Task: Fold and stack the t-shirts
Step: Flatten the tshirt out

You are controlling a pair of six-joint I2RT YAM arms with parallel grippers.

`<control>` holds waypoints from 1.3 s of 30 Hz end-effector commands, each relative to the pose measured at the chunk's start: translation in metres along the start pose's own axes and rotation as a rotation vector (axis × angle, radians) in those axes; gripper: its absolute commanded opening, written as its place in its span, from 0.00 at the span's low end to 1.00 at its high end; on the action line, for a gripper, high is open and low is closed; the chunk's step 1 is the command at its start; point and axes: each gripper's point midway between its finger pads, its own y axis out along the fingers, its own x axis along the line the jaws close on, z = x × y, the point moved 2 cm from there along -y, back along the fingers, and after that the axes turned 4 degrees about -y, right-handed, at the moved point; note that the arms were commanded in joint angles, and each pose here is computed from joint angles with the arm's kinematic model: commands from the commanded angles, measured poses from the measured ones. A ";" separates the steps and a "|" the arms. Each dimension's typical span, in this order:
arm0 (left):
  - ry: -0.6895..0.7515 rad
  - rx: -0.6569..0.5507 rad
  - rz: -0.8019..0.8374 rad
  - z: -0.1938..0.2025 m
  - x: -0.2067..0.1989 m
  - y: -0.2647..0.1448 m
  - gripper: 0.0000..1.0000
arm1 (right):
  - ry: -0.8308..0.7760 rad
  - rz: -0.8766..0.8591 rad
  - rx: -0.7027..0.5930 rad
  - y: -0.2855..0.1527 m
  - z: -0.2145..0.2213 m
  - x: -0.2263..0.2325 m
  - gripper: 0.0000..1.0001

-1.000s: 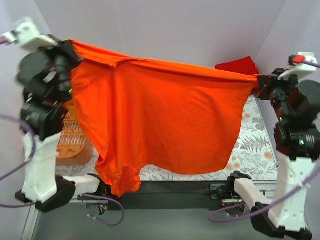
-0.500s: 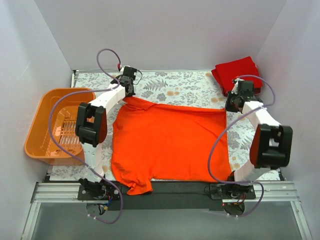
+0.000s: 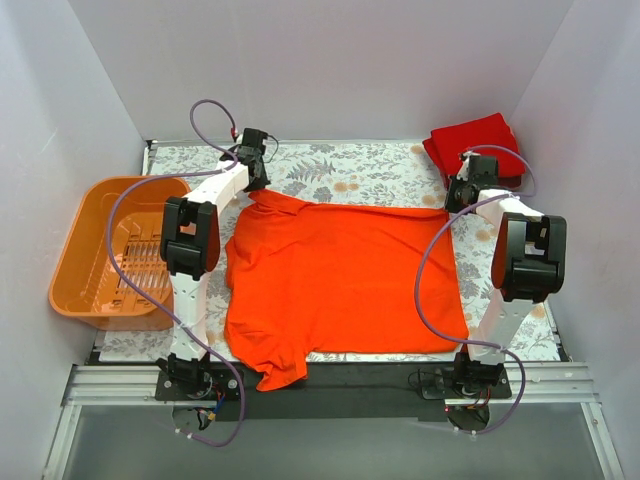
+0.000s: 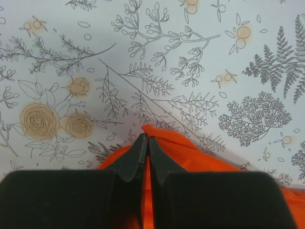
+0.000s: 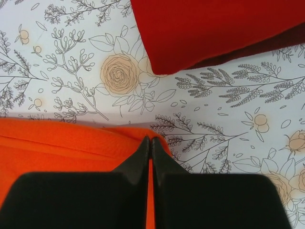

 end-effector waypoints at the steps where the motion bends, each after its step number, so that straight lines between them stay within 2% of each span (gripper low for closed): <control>1: -0.048 -0.036 0.030 -0.029 0.000 -0.044 0.00 | -0.007 -0.028 -0.101 -0.012 -0.033 0.004 0.01; 9: -0.100 -0.063 0.022 -0.050 0.012 -0.087 0.00 | 0.002 -0.017 -0.089 -0.030 -0.028 0.004 0.01; 14: -0.128 -0.049 0.022 -0.057 0.013 -0.072 0.00 | 0.010 0.001 -0.105 -0.022 -0.042 0.000 0.01; 22: -0.140 -0.070 0.094 -0.071 -0.009 -0.050 0.00 | 0.016 0.014 -0.084 0.007 -0.048 -0.007 0.01; 28: -0.121 -0.020 0.085 -0.054 -0.011 -0.024 0.00 | 0.018 0.007 -0.065 0.020 -0.046 -0.008 0.01; 33: -0.125 -0.015 0.103 -0.053 -0.014 -0.025 0.00 | 0.016 0.002 -0.083 0.016 -0.052 -0.006 0.01; 39: -0.140 -0.070 0.153 -0.073 -0.025 -0.031 0.00 | 0.018 0.050 -0.111 0.010 -0.063 -0.015 0.01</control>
